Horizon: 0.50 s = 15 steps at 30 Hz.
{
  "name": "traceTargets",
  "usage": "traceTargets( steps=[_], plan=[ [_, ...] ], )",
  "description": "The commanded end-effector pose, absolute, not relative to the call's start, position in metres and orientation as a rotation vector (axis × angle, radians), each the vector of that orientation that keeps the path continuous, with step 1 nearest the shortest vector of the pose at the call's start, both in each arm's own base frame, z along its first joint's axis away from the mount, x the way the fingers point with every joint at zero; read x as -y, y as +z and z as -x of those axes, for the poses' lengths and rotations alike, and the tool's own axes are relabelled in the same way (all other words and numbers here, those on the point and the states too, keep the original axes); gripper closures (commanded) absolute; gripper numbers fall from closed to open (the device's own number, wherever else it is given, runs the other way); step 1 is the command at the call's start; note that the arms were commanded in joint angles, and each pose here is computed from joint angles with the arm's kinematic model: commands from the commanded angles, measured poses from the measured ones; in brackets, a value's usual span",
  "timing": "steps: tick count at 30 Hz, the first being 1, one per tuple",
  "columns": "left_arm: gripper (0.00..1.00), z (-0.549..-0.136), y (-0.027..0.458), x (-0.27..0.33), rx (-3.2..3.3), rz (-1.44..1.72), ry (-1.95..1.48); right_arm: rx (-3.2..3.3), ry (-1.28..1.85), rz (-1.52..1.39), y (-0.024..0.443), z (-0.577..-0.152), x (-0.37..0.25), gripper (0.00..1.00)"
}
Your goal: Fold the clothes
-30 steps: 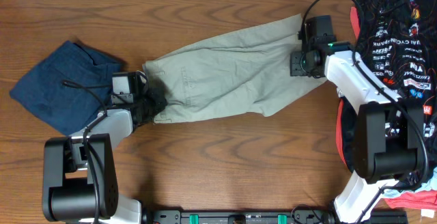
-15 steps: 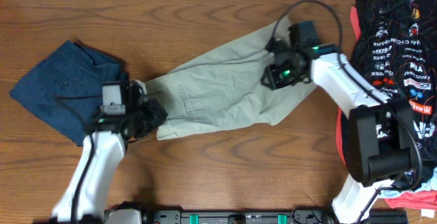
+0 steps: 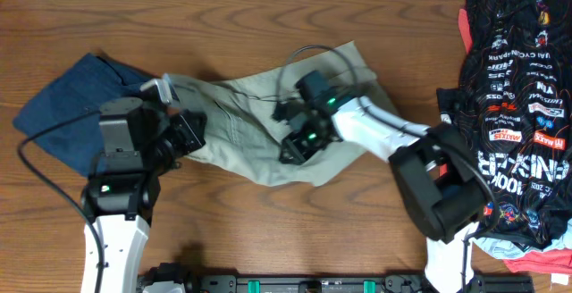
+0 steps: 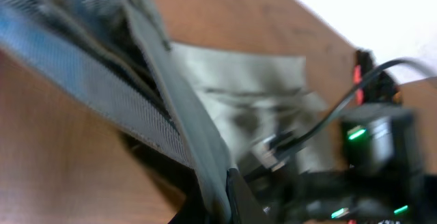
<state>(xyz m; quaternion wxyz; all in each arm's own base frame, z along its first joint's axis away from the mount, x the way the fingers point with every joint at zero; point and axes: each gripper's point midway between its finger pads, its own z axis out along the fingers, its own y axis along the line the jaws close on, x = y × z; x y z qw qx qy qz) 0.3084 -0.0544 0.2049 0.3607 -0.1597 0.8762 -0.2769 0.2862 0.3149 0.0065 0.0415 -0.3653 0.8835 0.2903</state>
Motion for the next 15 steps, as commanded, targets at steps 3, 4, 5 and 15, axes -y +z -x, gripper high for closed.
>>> traceTargets(
  steps=[3,4,5,15],
  plan=[
    [0.94,-0.31,0.254,0.057,-2.167,0.353,-0.727,-2.636,0.937,1.21,-0.003,-0.266,-0.352,0.62],
    [0.94,-0.31,0.254,0.057,-2.168,0.353,-0.727,-2.615,0.941,1.228,0.0,-0.265,-0.358,0.6],
    [0.94,-0.309,0.252,0.057,-2.177,0.358,-0.727,-2.605,0.934,1.237,0.002,-0.265,-0.361,0.6],
    [0.94,-0.302,0.21,0.057,-2.356,0.396,-0.703,-2.629,0.405,0.936,0.057,-0.349,-0.291,0.52]
  ],
)
